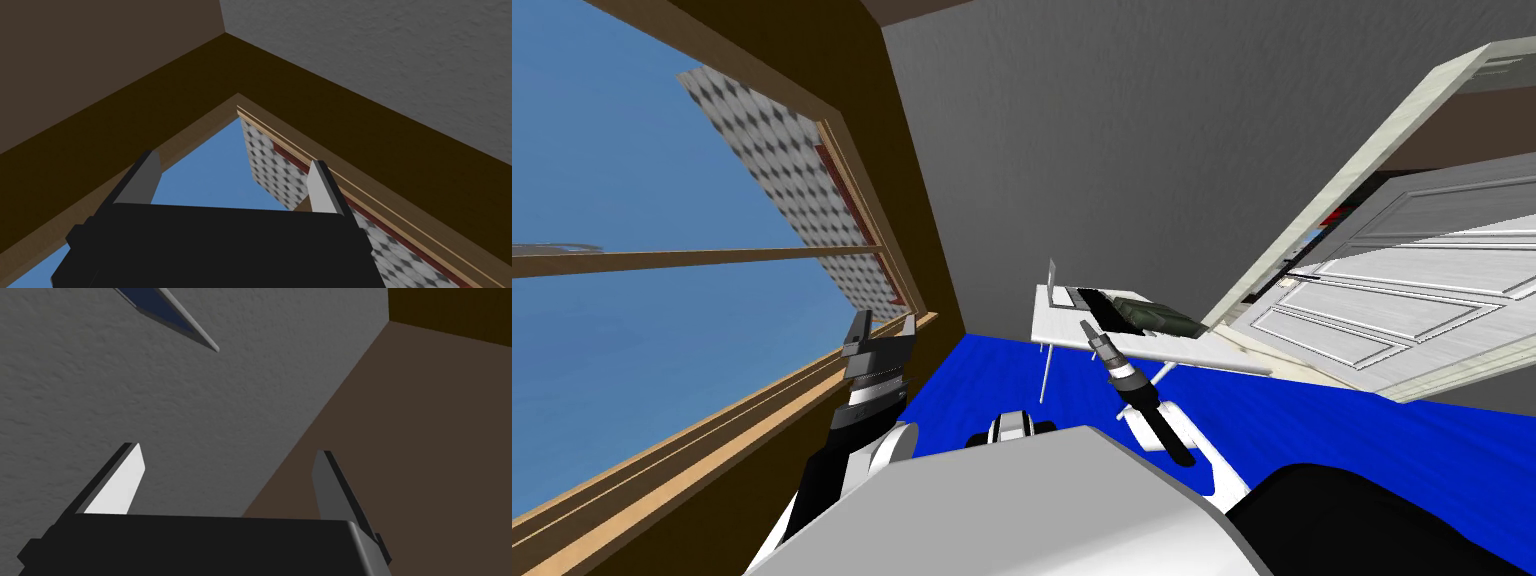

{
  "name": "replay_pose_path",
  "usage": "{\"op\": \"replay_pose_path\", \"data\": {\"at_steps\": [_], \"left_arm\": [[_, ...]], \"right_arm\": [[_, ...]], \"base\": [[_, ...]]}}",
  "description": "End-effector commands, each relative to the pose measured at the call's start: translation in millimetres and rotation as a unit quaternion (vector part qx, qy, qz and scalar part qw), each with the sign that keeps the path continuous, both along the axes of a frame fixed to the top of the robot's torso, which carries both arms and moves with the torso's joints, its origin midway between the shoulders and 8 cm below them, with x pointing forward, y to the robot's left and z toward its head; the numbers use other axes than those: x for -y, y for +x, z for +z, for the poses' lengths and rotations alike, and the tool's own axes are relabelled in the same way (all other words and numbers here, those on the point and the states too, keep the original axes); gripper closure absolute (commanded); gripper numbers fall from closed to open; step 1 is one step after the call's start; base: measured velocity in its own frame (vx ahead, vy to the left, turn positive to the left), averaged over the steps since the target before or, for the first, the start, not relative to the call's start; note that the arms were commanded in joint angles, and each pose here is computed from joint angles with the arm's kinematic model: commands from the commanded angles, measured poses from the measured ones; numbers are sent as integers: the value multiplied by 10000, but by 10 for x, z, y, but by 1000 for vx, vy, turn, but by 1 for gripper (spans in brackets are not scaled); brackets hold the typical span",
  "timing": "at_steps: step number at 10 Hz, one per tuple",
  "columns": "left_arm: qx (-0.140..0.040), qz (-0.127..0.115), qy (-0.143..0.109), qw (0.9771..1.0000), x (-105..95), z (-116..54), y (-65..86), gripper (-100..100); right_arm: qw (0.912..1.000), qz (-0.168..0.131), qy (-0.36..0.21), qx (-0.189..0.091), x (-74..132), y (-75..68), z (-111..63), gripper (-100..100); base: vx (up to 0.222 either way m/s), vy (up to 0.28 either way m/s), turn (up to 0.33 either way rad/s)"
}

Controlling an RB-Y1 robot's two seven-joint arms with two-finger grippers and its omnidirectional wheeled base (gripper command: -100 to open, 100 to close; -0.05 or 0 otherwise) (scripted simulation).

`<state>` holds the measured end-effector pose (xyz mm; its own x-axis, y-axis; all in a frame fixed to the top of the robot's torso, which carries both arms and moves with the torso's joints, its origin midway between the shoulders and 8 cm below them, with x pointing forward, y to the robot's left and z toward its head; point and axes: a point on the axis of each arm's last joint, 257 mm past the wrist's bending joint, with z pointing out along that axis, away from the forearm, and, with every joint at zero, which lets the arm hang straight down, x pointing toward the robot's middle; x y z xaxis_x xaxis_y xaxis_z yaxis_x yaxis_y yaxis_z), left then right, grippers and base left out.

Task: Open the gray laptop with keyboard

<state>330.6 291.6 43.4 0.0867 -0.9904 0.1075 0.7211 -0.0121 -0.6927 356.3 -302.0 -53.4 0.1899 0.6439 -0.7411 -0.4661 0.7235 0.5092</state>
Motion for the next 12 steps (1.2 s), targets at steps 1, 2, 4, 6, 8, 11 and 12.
{"op": "replay_pose_path", "data": {"at_steps": [1, 2, 4, 6, 8, 11, 12], "left_arm": [[1, 0, 0, 10000, 0, 1, 0, 0], [0, 0, 0, 10000, 0, 0, 0, 0], [0, 0, 0, 10000, 0, 0, 0, 0], [0, 0, 0, 10000, 0, 0, 0, 0], [0, 0, 0, 10000, 0, 0, 0, 0], [0, 0, 1, 10000, 0, 0, 0, 0], [0, 0, 1, 10000, 0, 0, 0, 0]], "right_arm": [[9974, -192, -677, -147, 68, 54, -142, -100], [9938, -301, -1047, -234, 131, 78, -222, -100], [9819, -514, -1776, -402, 283, 127, -376, -100], [9641, -725, -2491, -564, 473, 181, -518, -100], [9426, -939, -3123, -713, 703, 237, -627, -100], [9054, -1271, -3947, -916, 1102, 326, -728, -100], [8924, -1389, -4181, -978, 1245, 354, -744, -100]], "base": [[47, 150, -24], [83, 154, -46], [126, 205, -57], [109, 203, -51], [133, 212, -58], [150, 161, -63], [146, 163, -68]]}}
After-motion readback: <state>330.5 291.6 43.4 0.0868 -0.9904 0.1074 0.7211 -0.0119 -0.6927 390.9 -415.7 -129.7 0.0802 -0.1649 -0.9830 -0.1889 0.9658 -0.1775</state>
